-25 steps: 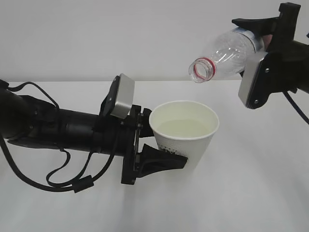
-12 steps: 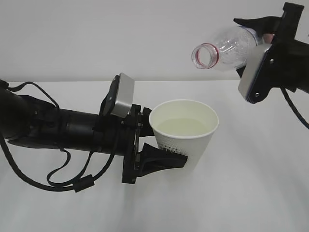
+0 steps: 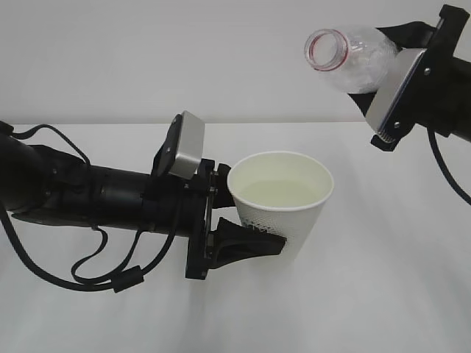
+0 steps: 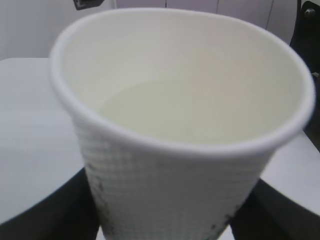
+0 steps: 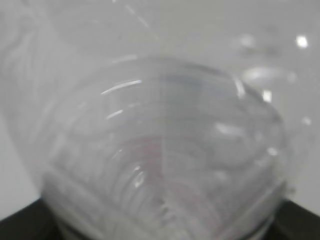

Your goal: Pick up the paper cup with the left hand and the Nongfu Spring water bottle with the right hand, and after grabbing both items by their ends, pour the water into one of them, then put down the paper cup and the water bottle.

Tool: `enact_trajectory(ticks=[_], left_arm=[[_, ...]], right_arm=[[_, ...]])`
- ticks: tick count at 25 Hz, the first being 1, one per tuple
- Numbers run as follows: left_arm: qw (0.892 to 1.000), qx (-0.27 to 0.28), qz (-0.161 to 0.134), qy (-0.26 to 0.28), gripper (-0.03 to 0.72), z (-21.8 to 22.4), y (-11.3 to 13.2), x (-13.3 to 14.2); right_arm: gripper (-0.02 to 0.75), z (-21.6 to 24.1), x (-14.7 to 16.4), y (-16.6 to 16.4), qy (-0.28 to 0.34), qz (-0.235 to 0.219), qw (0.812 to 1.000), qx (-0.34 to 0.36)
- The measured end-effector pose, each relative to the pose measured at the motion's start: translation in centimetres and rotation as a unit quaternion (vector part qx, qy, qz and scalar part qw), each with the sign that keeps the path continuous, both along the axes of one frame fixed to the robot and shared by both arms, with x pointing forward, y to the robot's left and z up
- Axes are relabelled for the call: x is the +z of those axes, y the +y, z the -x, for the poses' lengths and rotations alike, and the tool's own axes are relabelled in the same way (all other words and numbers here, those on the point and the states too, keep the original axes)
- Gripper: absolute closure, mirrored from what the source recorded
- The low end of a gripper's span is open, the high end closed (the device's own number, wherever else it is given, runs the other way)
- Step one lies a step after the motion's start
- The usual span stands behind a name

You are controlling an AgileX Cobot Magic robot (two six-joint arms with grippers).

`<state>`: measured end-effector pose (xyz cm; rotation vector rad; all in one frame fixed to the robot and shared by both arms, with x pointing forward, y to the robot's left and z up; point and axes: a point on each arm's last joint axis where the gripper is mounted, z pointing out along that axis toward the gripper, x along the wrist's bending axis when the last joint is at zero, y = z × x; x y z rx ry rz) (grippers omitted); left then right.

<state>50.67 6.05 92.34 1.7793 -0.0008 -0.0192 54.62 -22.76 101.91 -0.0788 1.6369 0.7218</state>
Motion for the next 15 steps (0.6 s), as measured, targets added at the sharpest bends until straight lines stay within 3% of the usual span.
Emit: enact_trajectory(ticks=[15], left_arm=[[1.0,0.0,0.0,0.0,0.171,0.0,0.0,0.0]], right_arm=[[0.235,0.0,0.0,0.0,0.072,-0.127,0.989,-0.003]])
